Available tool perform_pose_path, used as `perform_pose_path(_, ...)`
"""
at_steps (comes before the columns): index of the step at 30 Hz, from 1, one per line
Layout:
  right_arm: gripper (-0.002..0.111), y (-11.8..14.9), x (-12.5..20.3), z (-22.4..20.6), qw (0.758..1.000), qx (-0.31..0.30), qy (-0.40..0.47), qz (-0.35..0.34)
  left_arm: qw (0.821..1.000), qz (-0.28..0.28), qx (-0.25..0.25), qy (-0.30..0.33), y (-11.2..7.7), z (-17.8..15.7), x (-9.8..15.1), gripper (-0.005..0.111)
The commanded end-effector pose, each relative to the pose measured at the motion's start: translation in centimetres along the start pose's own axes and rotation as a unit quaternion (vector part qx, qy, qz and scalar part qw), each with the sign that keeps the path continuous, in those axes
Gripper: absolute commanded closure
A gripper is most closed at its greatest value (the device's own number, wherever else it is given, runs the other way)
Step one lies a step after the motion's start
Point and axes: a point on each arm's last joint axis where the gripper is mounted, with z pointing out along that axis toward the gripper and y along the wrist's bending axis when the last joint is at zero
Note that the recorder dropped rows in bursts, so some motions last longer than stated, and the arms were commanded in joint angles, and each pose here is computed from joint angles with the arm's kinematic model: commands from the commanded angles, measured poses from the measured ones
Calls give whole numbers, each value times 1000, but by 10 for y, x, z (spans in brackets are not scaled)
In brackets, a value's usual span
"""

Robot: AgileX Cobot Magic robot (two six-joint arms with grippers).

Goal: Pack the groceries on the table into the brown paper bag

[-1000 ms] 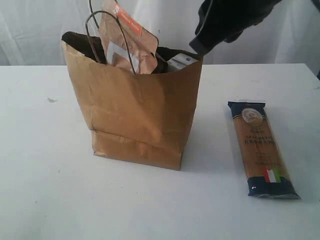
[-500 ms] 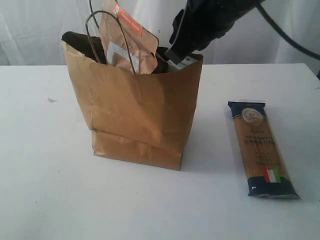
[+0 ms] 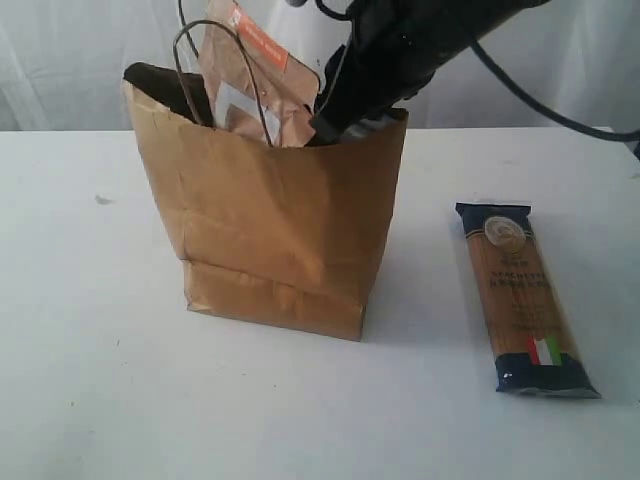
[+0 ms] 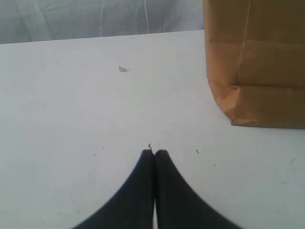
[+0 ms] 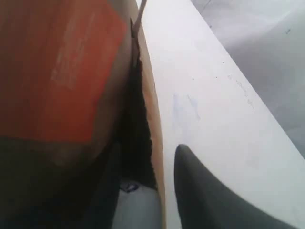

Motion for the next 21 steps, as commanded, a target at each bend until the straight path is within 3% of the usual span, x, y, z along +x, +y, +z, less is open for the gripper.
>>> perform_pose_path(1, 76, -7, 3, 8, 1000, 9, -1, 0, 1000, -1, -1, -3, 0, 0, 1, 107)
perform_pose_path(9, 107, -8, 3, 15, 1000, 12, -8, 1, 1000, -1, -1, -3, 0, 0, 1, 107)
perform_pose_path(21, 108, -11, -5, -3, 999, 31, -44, 5, 1000, -1, -1, -3, 0, 0, 1, 107)
